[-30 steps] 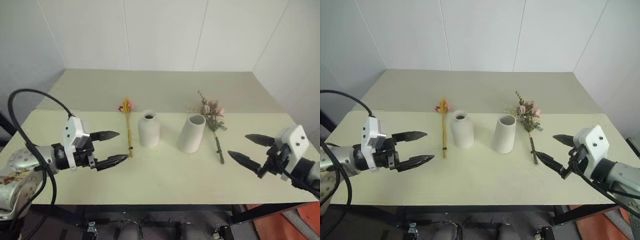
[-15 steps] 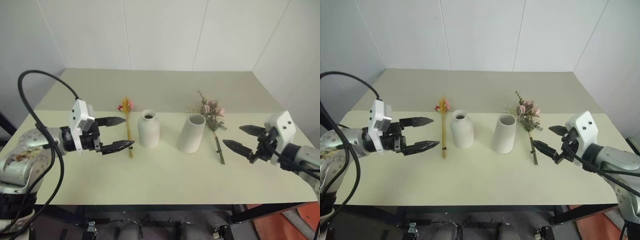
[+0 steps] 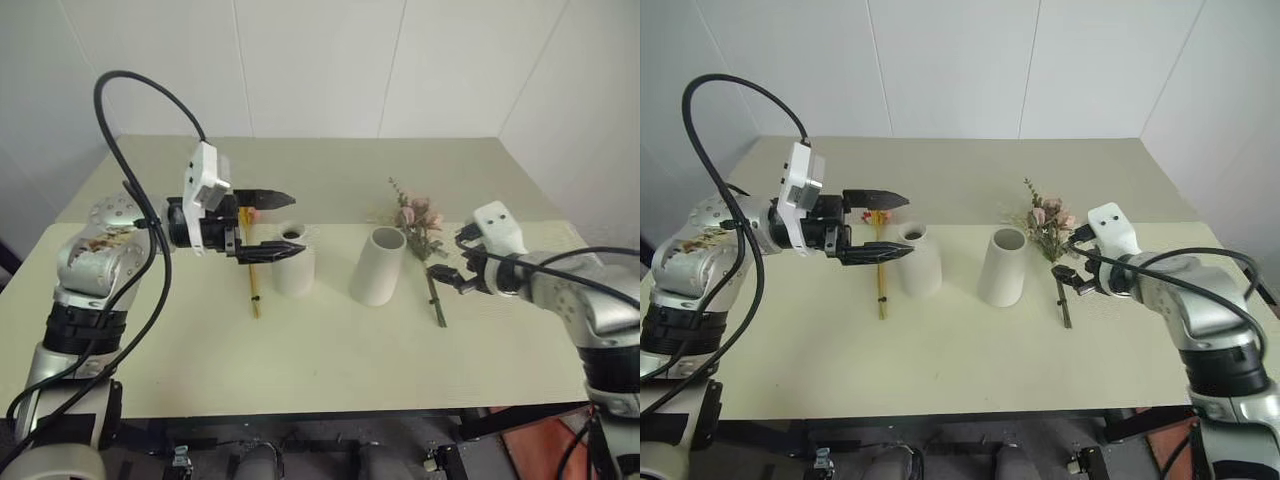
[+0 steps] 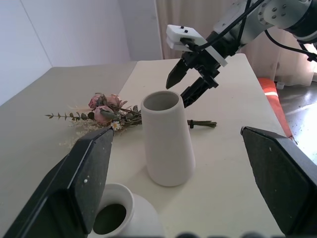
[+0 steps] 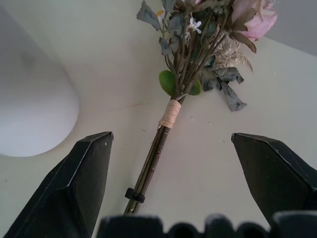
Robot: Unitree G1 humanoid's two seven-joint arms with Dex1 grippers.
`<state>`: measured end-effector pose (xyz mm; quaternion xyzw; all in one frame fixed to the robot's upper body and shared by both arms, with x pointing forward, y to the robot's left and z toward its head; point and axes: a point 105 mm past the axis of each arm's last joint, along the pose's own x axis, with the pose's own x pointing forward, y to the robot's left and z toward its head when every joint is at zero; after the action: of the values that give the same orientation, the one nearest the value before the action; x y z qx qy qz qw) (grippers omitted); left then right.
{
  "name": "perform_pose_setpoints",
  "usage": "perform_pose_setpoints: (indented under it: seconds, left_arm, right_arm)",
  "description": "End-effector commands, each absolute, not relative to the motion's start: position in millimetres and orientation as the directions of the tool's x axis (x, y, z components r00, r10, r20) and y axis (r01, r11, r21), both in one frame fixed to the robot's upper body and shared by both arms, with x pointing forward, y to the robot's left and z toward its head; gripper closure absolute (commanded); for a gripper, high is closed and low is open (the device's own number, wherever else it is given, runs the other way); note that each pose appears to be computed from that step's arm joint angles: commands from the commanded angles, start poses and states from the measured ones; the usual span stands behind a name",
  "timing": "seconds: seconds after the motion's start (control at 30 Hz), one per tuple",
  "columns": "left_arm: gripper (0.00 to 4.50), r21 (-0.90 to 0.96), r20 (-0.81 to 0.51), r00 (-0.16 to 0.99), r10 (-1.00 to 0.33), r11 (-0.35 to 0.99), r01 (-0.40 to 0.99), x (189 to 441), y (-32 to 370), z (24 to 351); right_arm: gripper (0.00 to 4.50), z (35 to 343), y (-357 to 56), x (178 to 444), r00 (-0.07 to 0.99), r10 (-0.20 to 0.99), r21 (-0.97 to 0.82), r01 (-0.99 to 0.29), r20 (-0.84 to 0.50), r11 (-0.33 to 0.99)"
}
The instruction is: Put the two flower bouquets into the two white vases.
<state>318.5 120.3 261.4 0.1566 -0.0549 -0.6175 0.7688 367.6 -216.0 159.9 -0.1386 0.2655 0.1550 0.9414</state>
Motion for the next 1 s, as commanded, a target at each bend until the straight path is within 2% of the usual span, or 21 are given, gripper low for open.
perform_pose_setpoints:
  seconds: [0.03,0.2,0.3,0.53,0.67,0.77,0.87,0.93,1.0]
  left_arm:
    - [0.04,0.372,-0.101,0.212,-0.972,0.16,0.914,317.8,116.5,273.8]
    - [0.04,0.377,-0.107,0.211,-0.972,0.157,0.913,318.8,117.1,272.1]
    - [0.0,0.379,-0.108,0.215,-0.971,0.159,0.912,319.0,118.4,271.5]
    - [0.0,0.384,-0.104,0.216,-0.971,0.162,0.909,317.7,121.7,271.0]
    - [0.0,0.39,-0.1,0.223,-0.97,0.168,0.906,317.3,124.3,271.4]
    - [0.0,0.388,-0.094,0.236,-0.967,0.183,0.903,316.6,127.1,270.4]
    - [0.0,0.367,-0.086,0.259,-0.962,0.211,0.906,314.8,132.9,268.0]
    - [0.0,0.352,-0.073,0.268,-0.961,0.227,0.908,312.8,137.1,267.4]
    - [0.0,0.343,-0.053,0.276,-0.96,0.242,0.908,311.5,140.8,270.4]
  right_arm:
    - [0.01,159.6,-214.1,382.7,0.808,0.203,-0.195,-0.363,-0.553,0.911]
    - [0.01,140.2,-211.8,402.8,0.784,0.183,-0.209,-0.369,-0.593,0.906]
    - [0.57,134.3,-214.8,414.5,0.786,0.144,-0.24,-0.35,-0.601,0.905]
    - [3.1,137.8,-223.5,427.6,0.813,0.1,-0.271,-0.304,-0.574,0.913]
    - [4.3,145.4,-227.3,428.6,0.838,0.075,-0.274,-0.259,-0.54,0.926]
    - [4.31,156.8,-237.7,427.5,0.877,0.024,-0.259,-0.167,-0.479,0.951]
    - [4.31,194.4,-248.3,425.3,0.954,-0.019,-0.176,-0.035,-0.3,0.984]
    - [4.31,237.1,-260.4,419.8,0.99,-0.106,-0.092,0.098,-0.09,0.991]
    - [4.31,276.4,-267.6,407.1,0.98,-0.164,0.021,0.163,0.114,0.986]
